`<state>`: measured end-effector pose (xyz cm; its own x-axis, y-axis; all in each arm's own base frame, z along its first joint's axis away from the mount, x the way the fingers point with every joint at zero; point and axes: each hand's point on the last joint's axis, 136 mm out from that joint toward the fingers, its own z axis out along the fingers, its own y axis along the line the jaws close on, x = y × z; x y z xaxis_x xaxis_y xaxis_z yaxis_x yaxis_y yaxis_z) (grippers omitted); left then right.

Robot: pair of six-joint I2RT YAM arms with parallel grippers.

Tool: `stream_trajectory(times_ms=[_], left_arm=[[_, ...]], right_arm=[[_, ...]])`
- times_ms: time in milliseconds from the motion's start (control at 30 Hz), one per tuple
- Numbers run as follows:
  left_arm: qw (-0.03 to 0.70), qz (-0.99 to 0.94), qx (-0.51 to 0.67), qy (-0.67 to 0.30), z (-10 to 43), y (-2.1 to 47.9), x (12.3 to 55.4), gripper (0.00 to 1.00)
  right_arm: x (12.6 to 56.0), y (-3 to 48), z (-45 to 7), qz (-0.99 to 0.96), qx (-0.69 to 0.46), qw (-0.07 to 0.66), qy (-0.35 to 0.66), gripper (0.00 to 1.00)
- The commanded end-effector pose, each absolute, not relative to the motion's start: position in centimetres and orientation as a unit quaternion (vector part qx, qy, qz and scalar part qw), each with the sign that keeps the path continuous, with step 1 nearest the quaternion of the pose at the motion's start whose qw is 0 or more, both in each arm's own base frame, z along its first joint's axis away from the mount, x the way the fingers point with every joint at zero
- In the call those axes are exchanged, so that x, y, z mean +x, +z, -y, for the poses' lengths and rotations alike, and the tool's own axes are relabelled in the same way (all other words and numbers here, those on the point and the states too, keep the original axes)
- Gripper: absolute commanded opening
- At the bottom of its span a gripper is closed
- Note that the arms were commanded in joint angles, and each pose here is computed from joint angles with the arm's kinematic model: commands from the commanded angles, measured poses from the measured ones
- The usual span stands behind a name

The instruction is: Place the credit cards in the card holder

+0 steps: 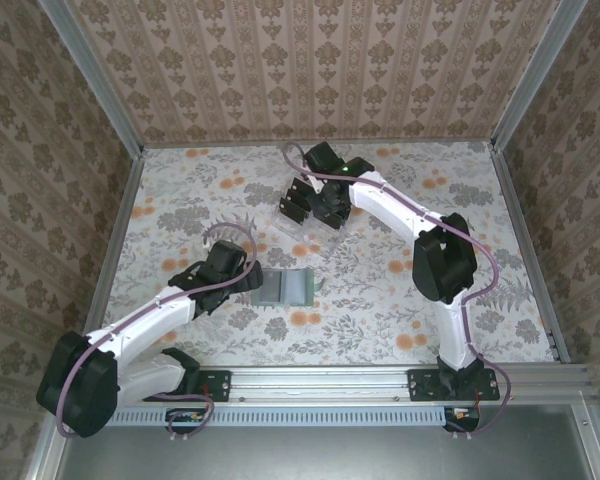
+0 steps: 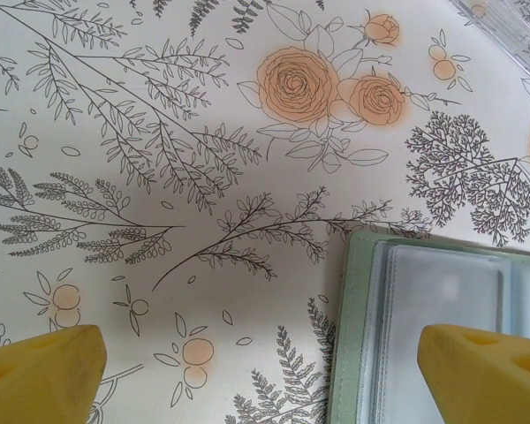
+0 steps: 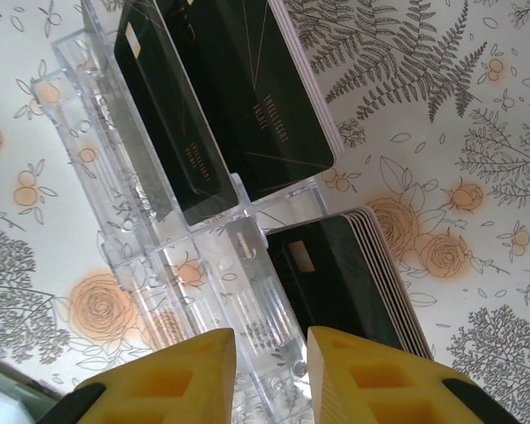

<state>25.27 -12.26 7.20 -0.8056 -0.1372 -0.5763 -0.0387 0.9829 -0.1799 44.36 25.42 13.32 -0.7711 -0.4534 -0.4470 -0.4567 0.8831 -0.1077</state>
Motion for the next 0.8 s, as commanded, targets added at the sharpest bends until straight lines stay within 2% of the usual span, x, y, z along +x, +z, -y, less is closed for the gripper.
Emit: stream_trajectory(times_ms=[0,233,533,767], left_arm=[[0.303,-0.949,-0.042,-0.079,12.2,7.6,25.4,1.00],[0.299,-0.950,-0.042,-0.080,12.3,7.4,25.4,1.00],[0.298,-0.950,-0.043,-0.081,12.3,7.2,25.4,1.00],[0.299,-0.950,-0.043,-0.081,12.3,7.2,25.4,1.00]], right_arm=[[44.5,12.7,-24.5,-0.940,-0.255,0.225,-0.039,0.29],[44.6,11.8,-24.5,-0.937,-0.268,0.215,-0.058,0.29],[44.3,11.3,-24.6,-0.937,-0.276,0.207,-0.056,0.18],[44.0,11.1,-24.8,-0.936,-0.284,0.200,-0.052,0.16]])
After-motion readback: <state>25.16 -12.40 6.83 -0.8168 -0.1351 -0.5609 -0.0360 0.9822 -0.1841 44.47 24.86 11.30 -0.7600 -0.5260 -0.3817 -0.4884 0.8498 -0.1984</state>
